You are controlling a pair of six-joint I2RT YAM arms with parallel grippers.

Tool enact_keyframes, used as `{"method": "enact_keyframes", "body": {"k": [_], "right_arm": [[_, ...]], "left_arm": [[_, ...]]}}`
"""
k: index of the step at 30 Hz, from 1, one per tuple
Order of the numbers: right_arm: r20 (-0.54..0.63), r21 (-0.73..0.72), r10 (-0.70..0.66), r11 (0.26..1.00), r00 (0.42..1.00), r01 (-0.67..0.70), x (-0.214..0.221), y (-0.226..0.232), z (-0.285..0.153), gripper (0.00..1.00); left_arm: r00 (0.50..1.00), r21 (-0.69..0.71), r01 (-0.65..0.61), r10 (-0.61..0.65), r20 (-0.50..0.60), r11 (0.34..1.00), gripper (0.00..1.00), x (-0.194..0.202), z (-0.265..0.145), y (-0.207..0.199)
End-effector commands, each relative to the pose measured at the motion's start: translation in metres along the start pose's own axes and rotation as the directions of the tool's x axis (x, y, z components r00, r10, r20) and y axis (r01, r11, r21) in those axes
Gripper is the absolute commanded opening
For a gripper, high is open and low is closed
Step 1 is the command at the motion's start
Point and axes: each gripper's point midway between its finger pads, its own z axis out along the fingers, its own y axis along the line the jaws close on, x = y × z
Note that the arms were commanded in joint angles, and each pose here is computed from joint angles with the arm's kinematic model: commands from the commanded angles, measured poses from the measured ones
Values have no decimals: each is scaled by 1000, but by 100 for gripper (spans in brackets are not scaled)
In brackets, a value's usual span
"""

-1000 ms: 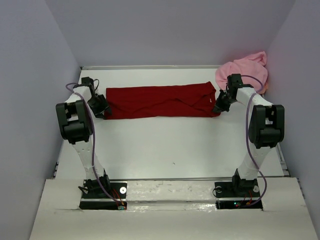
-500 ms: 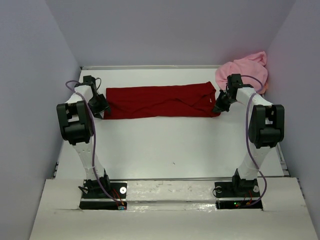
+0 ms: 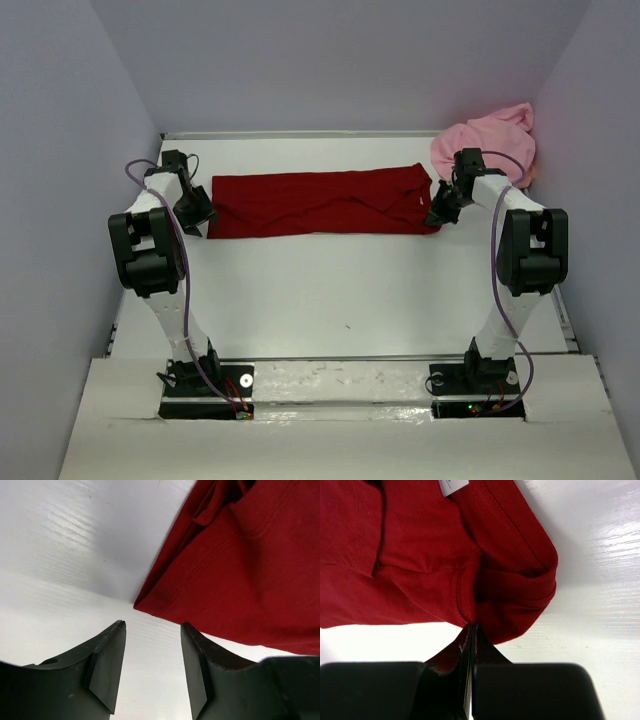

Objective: Fold and stack the t-shirts
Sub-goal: Fold the other side of the tshirt into a rectangle

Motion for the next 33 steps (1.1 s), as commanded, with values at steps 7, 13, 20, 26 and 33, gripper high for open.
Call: {"method": "enact_keyframes", "body": {"k": [7, 13, 20, 26, 33], "right_arm": [[59, -38, -20, 999, 998, 22, -21, 11, -7, 0], [62, -39, -19, 999, 998, 22, -21, 12, -7, 0], [57, -37, -18, 999, 998, 20, -19, 10, -7, 0], [56, -35, -17, 999, 998, 19, -18, 9, -7, 0], [60, -30, -18, 999, 998, 19, -19, 9, -8, 0]], "left_arm": [[1000, 10, 11, -11, -18, 1000, 57, 1, 7, 4], [999, 6, 23, -23, -37, 1000, 53, 3, 15, 7], [998, 23, 28, -27, -50, 999, 53, 6, 22, 4], [999, 54, 30, -28, -46, 998, 48, 4, 27, -2], [998, 49, 31, -28, -49, 998, 8, 3, 29, -1]]}}
